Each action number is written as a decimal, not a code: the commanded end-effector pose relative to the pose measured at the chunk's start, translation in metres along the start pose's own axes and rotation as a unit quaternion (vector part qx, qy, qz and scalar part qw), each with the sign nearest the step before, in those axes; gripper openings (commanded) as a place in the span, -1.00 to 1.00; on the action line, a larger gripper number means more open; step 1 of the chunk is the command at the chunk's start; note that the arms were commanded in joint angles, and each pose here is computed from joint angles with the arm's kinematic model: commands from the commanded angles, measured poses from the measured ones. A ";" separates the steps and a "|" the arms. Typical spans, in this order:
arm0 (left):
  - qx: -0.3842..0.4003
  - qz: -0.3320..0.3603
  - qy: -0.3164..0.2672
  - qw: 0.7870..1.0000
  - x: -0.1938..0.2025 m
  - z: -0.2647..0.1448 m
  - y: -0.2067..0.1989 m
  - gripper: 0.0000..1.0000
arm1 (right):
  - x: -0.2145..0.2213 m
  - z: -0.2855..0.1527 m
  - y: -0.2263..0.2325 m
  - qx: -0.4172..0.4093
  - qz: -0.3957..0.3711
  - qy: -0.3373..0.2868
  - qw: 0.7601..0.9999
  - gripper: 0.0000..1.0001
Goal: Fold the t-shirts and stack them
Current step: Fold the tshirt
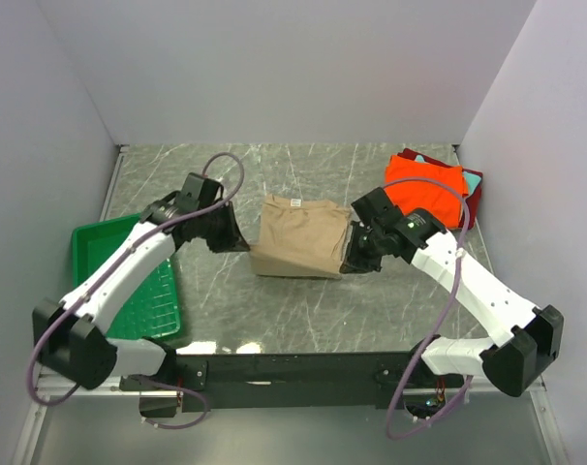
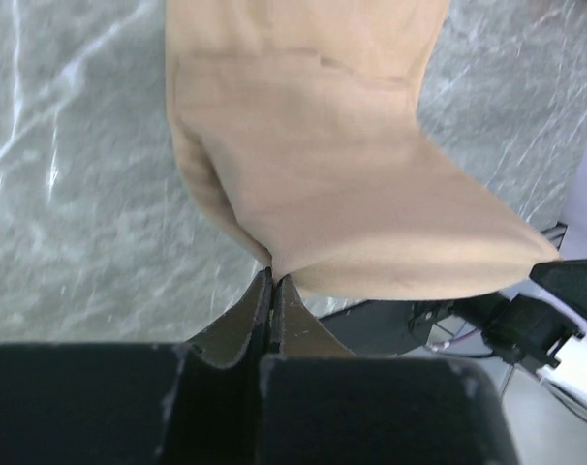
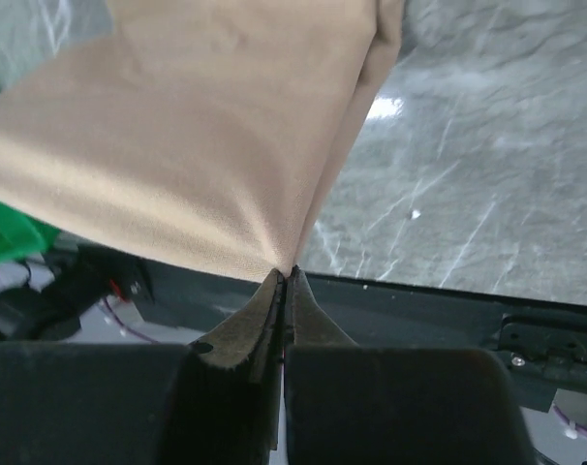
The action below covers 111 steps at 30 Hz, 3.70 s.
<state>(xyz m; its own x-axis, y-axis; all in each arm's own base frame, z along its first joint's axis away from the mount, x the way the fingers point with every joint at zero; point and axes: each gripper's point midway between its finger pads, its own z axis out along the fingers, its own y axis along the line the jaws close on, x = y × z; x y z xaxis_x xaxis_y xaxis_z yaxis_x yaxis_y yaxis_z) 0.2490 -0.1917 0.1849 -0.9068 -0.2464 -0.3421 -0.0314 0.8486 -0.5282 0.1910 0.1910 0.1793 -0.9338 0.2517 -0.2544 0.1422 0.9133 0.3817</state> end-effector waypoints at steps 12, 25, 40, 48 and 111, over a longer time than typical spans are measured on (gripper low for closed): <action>0.033 0.030 -0.044 0.998 -0.103 0.059 -0.037 -0.99 | -0.113 0.023 0.000 0.048 0.000 -0.094 0.994 -1.00; 0.045 0.018 -0.047 0.998 -0.165 0.112 -0.027 -0.99 | -0.192 0.067 -0.018 0.088 -0.001 -0.102 0.991 -1.00; 0.038 -0.008 -0.029 0.999 -0.196 0.167 0.001 -0.99 | -0.225 0.134 -0.041 0.113 0.000 -0.055 0.992 -1.00; 0.039 -0.016 -0.023 0.999 -0.204 0.178 0.008 -0.99 | -0.232 0.148 -0.046 0.112 0.005 -0.043 0.993 -1.00; 0.092 -0.023 0.090 0.991 -0.076 0.214 0.061 -0.76 | -0.134 0.213 -0.061 -0.136 0.002 0.036 0.990 0.29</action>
<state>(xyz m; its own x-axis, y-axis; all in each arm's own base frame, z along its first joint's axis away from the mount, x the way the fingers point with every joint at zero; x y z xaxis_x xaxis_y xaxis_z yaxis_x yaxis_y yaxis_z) 0.4126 -0.2197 0.0251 -0.9599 -0.2087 -0.1870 -0.0256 0.7299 -0.6831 0.3862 0.1728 0.0315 -0.9467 0.2317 -0.2239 0.0297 0.7546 0.6555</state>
